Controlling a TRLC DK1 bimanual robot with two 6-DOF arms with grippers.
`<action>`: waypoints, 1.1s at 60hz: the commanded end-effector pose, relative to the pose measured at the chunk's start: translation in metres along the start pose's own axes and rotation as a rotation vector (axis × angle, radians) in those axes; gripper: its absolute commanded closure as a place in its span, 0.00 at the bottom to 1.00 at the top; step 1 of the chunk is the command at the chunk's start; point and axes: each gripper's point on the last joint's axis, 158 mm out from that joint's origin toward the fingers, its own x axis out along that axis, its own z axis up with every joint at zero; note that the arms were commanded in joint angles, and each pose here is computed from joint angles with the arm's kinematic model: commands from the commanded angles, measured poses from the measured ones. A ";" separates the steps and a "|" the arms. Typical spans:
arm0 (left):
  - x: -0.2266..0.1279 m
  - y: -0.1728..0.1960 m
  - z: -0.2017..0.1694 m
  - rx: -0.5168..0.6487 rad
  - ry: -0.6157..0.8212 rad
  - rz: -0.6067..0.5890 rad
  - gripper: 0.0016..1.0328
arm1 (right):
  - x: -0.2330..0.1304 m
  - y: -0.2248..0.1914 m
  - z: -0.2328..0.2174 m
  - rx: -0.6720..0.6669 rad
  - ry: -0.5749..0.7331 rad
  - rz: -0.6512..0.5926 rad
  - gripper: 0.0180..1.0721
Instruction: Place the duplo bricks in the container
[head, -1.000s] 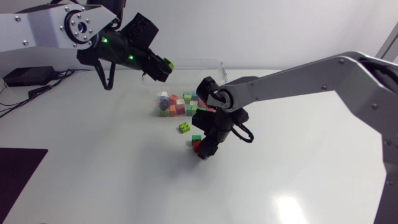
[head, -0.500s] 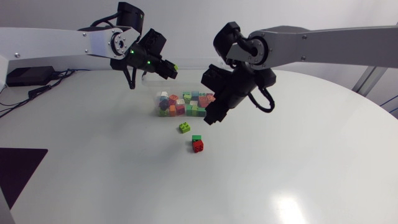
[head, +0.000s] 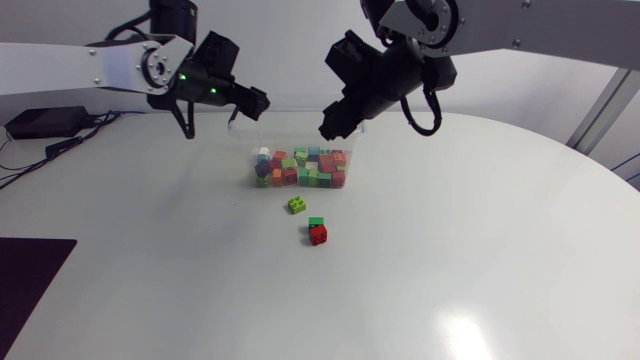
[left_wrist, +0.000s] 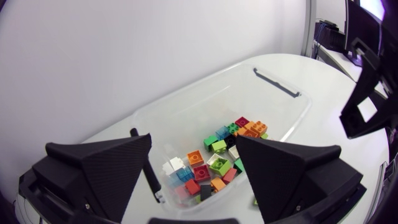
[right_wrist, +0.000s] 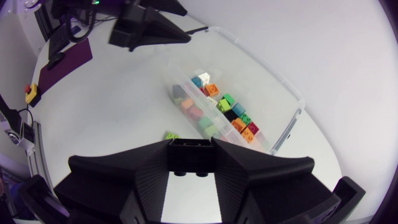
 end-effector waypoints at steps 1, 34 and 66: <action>-0.040 -0.001 0.014 0.006 -0.058 0.024 0.05 | 0.012 -0.009 0.007 0.033 -0.018 -0.004 0.75; -0.076 -0.092 -0.102 0.197 0.089 -0.206 0.05 | 0.074 -0.040 0.053 0.080 -0.172 -0.053 0.75; -0.007 -0.152 -0.172 0.287 0.214 -0.358 0.05 | 0.064 -0.059 0.083 0.102 -0.256 -0.154 0.04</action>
